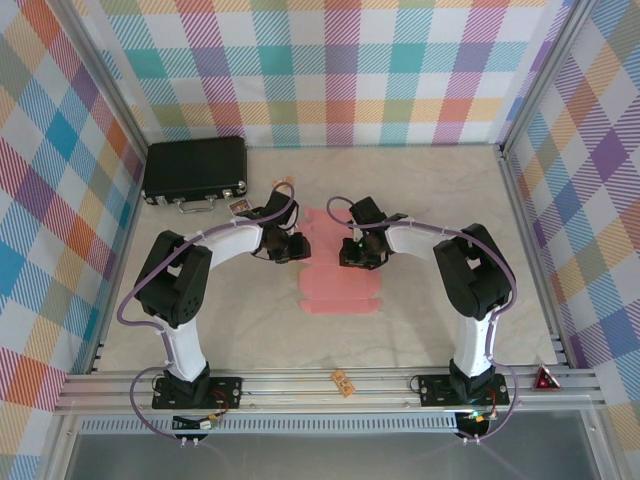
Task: Fold the paper box
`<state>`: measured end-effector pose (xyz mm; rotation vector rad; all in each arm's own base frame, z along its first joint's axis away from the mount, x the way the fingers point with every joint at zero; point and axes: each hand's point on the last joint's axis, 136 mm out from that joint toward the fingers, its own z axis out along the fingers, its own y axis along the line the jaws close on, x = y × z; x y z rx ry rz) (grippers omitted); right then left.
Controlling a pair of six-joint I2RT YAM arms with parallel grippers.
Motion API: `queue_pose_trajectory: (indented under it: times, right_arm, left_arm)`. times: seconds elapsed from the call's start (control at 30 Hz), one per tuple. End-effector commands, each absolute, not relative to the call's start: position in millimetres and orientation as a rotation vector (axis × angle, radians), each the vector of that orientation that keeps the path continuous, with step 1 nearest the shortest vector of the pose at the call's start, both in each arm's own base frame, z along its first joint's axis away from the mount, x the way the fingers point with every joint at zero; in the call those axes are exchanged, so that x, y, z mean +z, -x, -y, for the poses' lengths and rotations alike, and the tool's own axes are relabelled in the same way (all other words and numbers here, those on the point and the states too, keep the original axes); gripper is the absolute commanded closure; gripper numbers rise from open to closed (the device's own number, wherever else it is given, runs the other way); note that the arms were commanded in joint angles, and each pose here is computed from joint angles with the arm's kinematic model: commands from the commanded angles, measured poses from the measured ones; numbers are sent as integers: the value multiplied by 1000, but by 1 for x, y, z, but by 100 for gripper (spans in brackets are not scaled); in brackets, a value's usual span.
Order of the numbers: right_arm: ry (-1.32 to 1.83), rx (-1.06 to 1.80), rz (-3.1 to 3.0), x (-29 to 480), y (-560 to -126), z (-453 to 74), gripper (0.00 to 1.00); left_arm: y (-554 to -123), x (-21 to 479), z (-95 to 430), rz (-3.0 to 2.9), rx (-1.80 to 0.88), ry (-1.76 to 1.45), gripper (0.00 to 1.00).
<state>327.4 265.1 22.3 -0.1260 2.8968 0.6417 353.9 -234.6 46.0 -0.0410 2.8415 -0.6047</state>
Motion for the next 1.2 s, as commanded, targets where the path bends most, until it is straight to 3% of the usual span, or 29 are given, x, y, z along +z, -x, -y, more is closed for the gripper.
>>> queue_pose_trajectory:
  times: [0.0,0.77,1.17]
  right_arm:
    - [114,595,-2972,-1,-313,-261,78]
    - [108,599,-2973,0,-313,-262,78]
    - [68,634,-2817,53,-328,-261,77]
  left_arm:
    - [-355,60,245,-2822,-585,-38,68]
    - [-351,45,288,-2851,-649,-145,67]
    - [-362,97,261,-2732,-447,-155,68]
